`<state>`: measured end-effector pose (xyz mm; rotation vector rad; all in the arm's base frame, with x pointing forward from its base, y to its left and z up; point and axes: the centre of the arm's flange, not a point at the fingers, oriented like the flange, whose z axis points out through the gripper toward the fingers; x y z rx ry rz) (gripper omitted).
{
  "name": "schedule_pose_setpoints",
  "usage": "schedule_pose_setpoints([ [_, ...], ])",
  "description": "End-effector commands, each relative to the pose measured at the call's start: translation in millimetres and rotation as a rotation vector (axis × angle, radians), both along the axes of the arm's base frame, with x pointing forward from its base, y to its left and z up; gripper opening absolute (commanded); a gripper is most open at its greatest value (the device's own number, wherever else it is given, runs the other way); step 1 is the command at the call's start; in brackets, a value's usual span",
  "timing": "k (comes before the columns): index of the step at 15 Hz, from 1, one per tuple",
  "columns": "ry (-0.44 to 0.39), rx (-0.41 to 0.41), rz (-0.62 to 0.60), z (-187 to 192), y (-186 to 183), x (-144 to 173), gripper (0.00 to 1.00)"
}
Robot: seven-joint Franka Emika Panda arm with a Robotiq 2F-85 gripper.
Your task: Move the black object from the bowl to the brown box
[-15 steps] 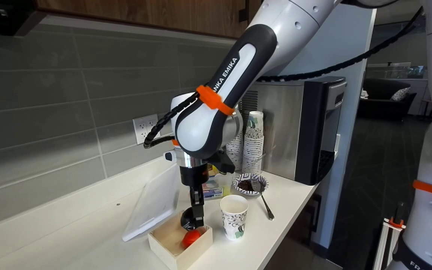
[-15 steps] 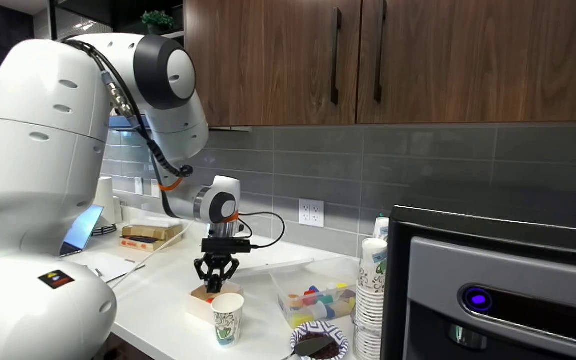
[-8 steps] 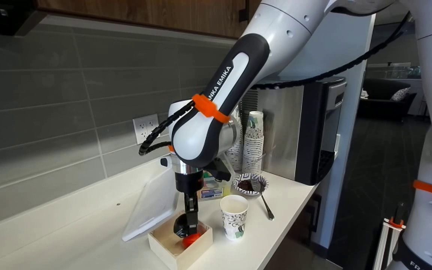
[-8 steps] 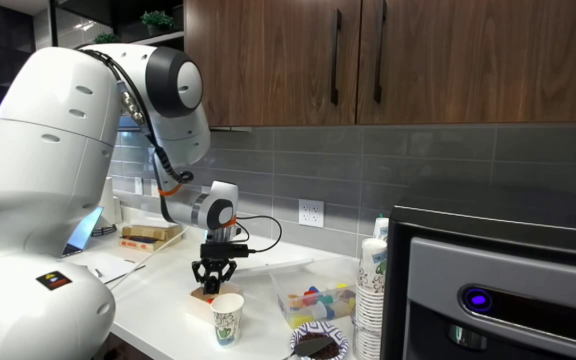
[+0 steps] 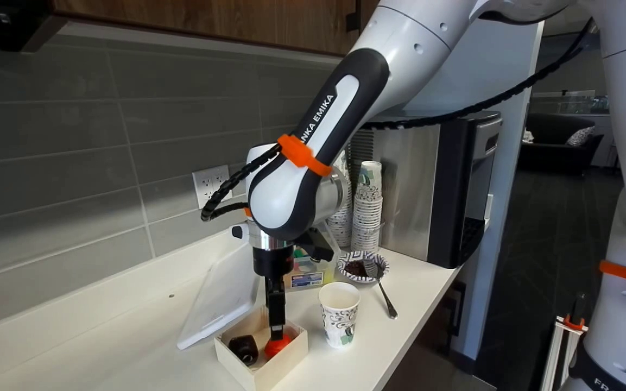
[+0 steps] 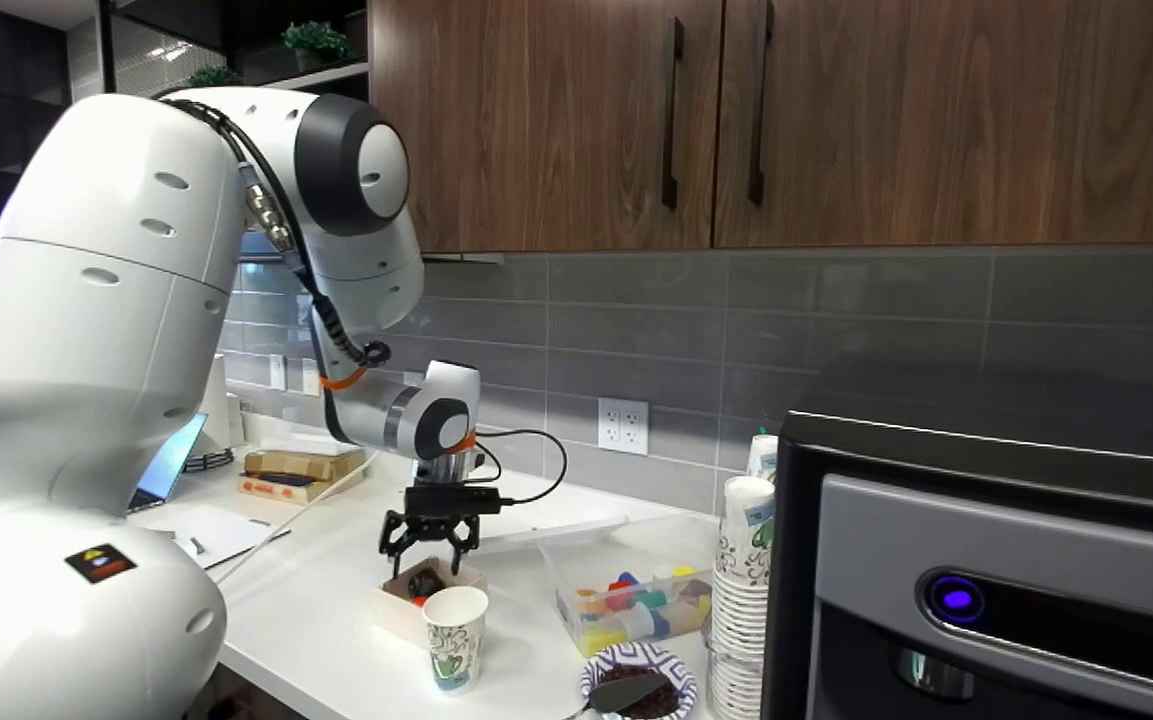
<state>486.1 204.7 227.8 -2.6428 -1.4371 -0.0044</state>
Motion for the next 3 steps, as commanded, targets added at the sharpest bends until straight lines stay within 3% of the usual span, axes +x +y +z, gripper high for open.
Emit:
schedule_pose_setpoints([
  [1,-0.005,0.028,0.006,2.7,-2.8,5.2,1.0],
  [3,-0.001,0.024,0.001,3.1,-3.8,5.4,1.0],
])
